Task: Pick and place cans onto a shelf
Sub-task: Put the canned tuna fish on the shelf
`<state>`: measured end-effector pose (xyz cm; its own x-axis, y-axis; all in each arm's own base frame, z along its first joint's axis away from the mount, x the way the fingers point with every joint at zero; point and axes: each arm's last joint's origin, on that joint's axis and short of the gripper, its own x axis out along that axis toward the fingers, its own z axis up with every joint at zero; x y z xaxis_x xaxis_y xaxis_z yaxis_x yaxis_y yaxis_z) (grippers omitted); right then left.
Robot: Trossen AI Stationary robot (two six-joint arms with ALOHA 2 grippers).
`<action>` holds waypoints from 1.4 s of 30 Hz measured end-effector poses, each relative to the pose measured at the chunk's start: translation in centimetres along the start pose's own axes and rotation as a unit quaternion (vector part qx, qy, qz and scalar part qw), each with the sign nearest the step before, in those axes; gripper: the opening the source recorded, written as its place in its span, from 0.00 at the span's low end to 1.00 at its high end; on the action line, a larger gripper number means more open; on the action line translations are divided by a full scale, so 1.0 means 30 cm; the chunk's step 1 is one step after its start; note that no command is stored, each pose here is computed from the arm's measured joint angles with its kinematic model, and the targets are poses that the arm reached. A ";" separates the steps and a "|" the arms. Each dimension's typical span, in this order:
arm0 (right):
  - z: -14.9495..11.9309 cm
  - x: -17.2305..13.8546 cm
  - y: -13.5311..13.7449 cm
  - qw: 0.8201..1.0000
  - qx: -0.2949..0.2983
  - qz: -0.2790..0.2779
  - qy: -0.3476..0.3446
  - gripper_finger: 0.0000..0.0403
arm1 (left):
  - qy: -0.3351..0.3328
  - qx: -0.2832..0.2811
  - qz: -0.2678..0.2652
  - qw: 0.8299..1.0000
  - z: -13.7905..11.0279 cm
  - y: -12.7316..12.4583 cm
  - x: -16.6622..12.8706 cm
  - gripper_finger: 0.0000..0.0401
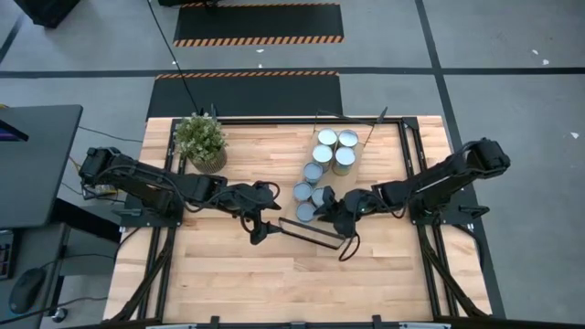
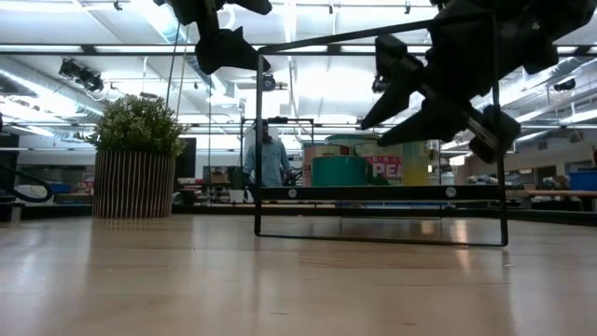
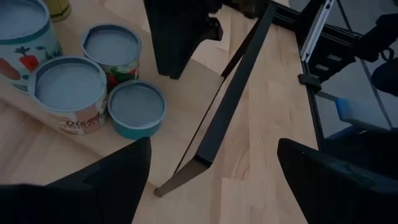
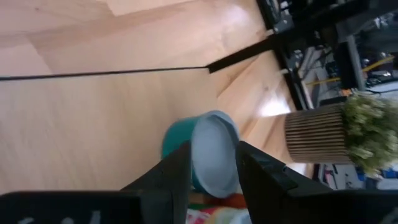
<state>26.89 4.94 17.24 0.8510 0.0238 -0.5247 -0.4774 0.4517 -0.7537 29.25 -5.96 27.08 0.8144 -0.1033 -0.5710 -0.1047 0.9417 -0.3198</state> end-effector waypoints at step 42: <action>0.025 -0.290 -0.107 0.963 0.225 -0.142 0.032 0.33 | -0.022 -0.137 0.094 0.986 0.126 0.145 -0.027 0.88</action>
<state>21.19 3.95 24.53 0.9113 -0.2062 -0.3563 -0.0717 0.7728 -0.6306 30.30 -0.56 29.01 0.7889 0.0843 -0.6088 -0.4021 0.8200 -0.4074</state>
